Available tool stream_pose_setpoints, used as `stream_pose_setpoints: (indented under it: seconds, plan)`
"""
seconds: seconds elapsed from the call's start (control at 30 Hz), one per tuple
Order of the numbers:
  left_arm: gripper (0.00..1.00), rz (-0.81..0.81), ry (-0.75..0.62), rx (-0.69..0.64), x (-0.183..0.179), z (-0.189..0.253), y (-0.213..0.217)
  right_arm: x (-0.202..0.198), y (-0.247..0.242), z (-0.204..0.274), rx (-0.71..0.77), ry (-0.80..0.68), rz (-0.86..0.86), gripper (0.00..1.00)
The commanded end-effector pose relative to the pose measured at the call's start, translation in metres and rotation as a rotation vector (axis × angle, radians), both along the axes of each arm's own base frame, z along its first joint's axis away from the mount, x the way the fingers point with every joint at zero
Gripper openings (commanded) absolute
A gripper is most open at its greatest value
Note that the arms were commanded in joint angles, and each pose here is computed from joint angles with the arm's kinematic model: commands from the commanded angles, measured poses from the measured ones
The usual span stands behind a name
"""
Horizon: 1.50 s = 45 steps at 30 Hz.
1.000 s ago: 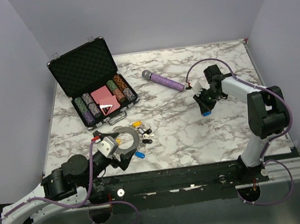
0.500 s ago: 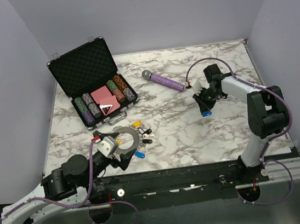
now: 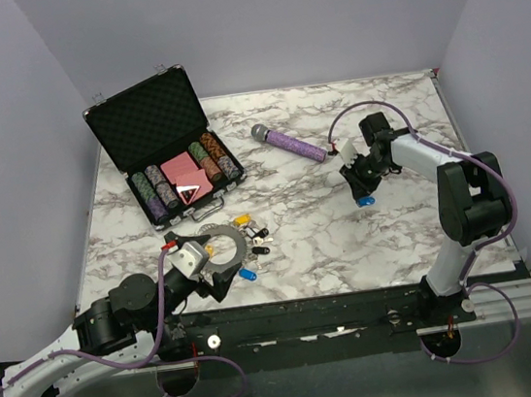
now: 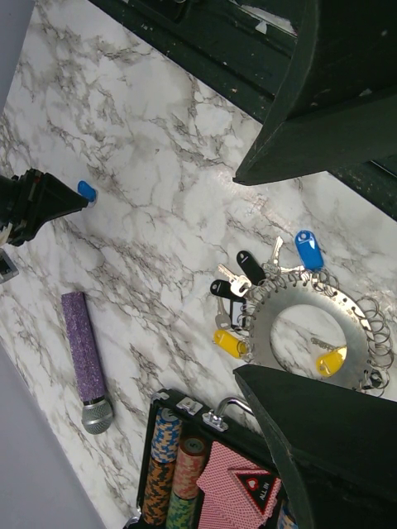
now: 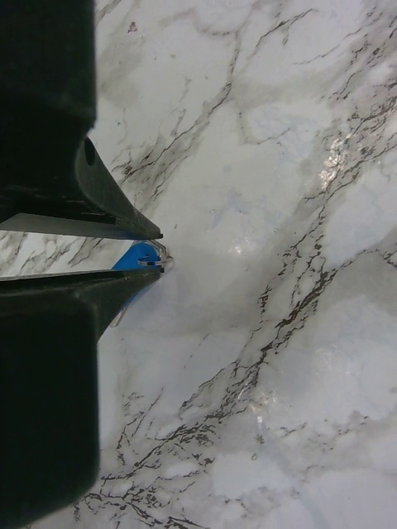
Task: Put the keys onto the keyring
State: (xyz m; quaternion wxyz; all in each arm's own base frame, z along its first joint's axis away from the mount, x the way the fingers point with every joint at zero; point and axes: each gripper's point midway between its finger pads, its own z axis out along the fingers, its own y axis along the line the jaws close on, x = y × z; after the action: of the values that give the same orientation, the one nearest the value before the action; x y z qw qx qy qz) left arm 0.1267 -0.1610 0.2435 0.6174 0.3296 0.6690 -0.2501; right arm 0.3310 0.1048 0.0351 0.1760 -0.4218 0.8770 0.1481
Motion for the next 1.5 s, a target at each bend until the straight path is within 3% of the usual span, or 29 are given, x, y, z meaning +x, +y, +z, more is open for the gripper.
stream_pose_setpoints:
  seconds: [0.0, 0.53, 0.83, 0.93, 1.03, 1.1, 1.2, 1.33, 1.47]
  plan:
    - [0.98, 0.018, -0.009, 0.023, 0.003, -0.004, 0.002, 0.012, 0.001, 0.005, -0.011, -0.027, -0.019, 0.29]
    - [0.98, 0.020, -0.005, 0.022, 0.004, -0.004, 0.002, 0.014, 0.007, 0.027, 0.038, -0.073, -0.035, 0.32]
    - [0.99, 0.003, 0.033, -0.120, 0.001, 0.011, -0.008, -0.007, 0.035, 0.070, 0.246, -0.124, 0.013, 0.35]
    - [0.99, 0.015, 0.110, -0.195, 0.001, 0.010, -0.019, -0.024, 0.053, 0.097, 0.411, -0.131, 0.064, 0.45]
    - [0.99, 0.049, 0.221, -0.217, 0.005, -0.001, -0.031, -0.051, 0.074, 0.125, 0.610, -0.119, 0.121, 0.71]
    - [0.99, 0.094, 0.309, -0.202, 0.009, -0.013, -0.037, -0.067, 0.082, 0.136, 0.707, -0.103, 0.157, 0.80]
    - [0.99, 0.167, 0.456, -0.199, 0.018, -0.034, -0.043, -0.080, 0.088, 0.150, 0.787, -0.101, 0.188, 0.84]
    - [0.99, 0.244, 0.669, -0.301, 0.030, -0.059, -0.043, -0.083, 0.090, 0.158, 0.829, -0.078, 0.157, 0.87]
    - [0.99, 0.384, 0.754, -0.335, 0.037, -0.084, -0.027, -0.082, 0.089, 0.156, 0.815, -0.093, 0.147, 0.87]
